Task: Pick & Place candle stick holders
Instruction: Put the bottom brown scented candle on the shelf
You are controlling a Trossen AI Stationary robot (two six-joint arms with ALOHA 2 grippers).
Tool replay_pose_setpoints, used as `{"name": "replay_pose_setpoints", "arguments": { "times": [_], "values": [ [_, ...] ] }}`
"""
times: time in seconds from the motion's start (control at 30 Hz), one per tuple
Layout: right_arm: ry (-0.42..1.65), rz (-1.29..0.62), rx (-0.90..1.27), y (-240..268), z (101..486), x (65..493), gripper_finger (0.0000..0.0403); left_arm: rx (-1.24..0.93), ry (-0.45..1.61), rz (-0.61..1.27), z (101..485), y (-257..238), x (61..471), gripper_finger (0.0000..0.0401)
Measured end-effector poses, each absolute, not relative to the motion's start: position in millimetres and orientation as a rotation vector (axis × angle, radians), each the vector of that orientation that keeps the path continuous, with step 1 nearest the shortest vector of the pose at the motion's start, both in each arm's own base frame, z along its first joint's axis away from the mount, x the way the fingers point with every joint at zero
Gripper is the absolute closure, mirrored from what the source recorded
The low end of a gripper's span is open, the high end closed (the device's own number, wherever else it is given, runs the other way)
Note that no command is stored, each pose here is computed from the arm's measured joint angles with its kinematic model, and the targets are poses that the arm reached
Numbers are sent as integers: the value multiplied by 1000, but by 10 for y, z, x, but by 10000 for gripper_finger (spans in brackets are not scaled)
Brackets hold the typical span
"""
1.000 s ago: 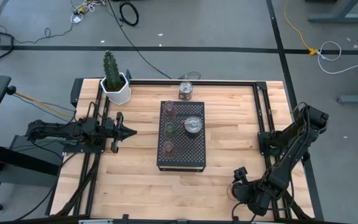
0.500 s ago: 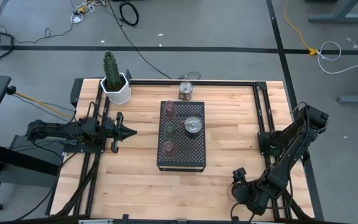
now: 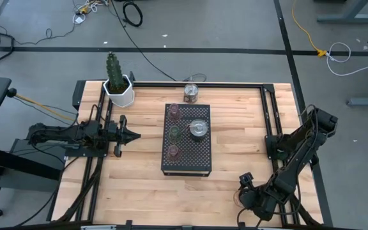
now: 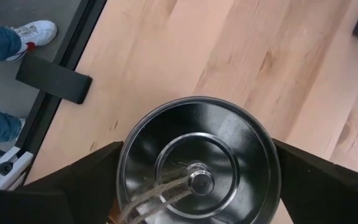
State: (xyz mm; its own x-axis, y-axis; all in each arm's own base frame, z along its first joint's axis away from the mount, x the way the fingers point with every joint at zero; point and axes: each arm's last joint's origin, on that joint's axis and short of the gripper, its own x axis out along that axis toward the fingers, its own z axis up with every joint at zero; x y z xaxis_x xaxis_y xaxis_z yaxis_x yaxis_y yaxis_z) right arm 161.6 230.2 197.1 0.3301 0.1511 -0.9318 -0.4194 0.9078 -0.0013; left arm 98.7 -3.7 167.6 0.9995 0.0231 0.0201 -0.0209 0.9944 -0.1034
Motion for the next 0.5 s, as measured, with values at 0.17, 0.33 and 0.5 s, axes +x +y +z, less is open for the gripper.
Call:
{"name": "replay_pose_setpoints", "arguments": {
  "times": [0.17,0.33,0.5],
  "values": [
    [1179,379,-260,2302,1972,1616,32,-103,-22,22,1676,-37,987,383],
    [1179,379,-260,2302,1972,1616,29,-103,-21,22,1676,-37,987,383],
    [1178,378,-261,2302,1973,1616,34,-103,-21,22,1675,-37,987,383]
  ]
}}
